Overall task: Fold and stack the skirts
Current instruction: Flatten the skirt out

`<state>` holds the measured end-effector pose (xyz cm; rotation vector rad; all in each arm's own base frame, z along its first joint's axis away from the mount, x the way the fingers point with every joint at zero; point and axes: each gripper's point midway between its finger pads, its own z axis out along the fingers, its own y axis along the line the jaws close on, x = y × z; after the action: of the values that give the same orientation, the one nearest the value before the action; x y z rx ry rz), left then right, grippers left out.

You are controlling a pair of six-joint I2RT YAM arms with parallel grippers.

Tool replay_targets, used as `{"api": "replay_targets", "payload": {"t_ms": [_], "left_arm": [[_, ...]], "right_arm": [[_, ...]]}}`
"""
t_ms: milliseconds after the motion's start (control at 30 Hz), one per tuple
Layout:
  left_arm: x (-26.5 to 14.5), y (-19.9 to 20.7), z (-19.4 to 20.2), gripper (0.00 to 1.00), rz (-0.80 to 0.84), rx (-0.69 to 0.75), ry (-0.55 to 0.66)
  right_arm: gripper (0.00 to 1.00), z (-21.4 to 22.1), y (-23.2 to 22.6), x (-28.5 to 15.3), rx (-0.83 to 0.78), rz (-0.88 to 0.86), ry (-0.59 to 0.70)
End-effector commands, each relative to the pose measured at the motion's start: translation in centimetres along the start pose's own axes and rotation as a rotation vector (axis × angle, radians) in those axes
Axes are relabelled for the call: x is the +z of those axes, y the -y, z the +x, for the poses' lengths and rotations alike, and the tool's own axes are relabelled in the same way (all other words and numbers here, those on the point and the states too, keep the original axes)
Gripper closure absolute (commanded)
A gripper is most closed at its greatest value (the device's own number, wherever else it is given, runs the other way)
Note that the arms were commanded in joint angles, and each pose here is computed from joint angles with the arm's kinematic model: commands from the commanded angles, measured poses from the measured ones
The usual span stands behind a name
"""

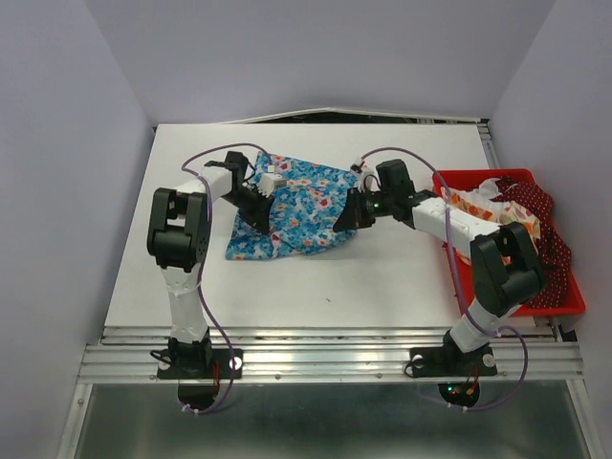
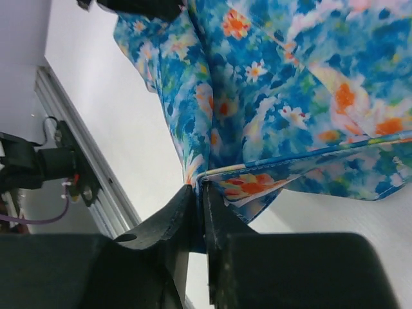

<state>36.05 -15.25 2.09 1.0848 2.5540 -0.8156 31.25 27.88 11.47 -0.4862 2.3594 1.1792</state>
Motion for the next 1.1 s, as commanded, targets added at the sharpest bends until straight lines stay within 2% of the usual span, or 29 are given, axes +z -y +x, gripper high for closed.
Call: {"api": "replay_targets", "payload": {"t_ms": [0,67,300,400,533,733,833,900,933,967,1000,1033,1067], "left_arm": [[0.5,-0.7,1.9,0.83,-0.036,-0.019,-0.053],[0.4,-0.7,1.7,0.83,-0.042,-0.017,-0.049],[0.0,-1.1,1.7,0.83,-0.076,-0.015,-0.043],[0.0,-1.0,2.0,0.83,-0.084,-0.008,-0.049],[-0.9,-0.9,2.1,0.84,-0.119,0.027,-0.040],[-4.4,2.4,0.6,0.86,-0.150,0.170,0.048],[-6.4,6.0,0.6,0.86,-0.153,0.298,0.068],[-7.2,8.5,1.5,0.83,-0.143,0.385,0.065],[-7.3,9.8,2.7,0.82,-0.115,0.413,0.029],[-7.2,11.7,3.8,0.78,-0.082,0.515,0.003],[-7.0,12.7,4.7,0.68,-0.057,0.553,-0.020],[-6.9,13.9,6.3,0.62,-0.023,0.573,-0.064],[-6.8,14.9,7.9,0.57,-0.003,0.605,-0.093]], "right_arm": [[0.86,-3.6,-1.0,-2.8,0.112,-0.022,0.025],[0.99,-4.2,1.5,-2.8,0.185,0.026,0.033],[0.99,-2.7,10.7,2.3,0.345,0.218,-0.046],[0.99,-2.5,10.9,2.7,0.363,0.207,-0.084],[0.99,-2.3,10.0,1.3,0.298,0.216,-0.102],[0.95,-1.1,7.0,-2.4,0.195,0.212,-0.149],[0.87,-1.1,6.5,-3.9,0.147,0.249,-0.160],[0.73,-1.4,6.1,-4.6,0.116,0.256,-0.168],[0.61,-1.3,6.0,-4.7,0.116,0.254,-0.179],[0.52,-1.0,5.8,-4.9,0.117,0.252,-0.197],[0.44,-1.5,5.7,-5.1,0.079,0.245,-0.198],[0.33,-1.3,6.0,-5.1,0.076,0.250,-0.226],[0.30,-0.5,6.0,-5.5,0.089,0.263,-0.273]]}}
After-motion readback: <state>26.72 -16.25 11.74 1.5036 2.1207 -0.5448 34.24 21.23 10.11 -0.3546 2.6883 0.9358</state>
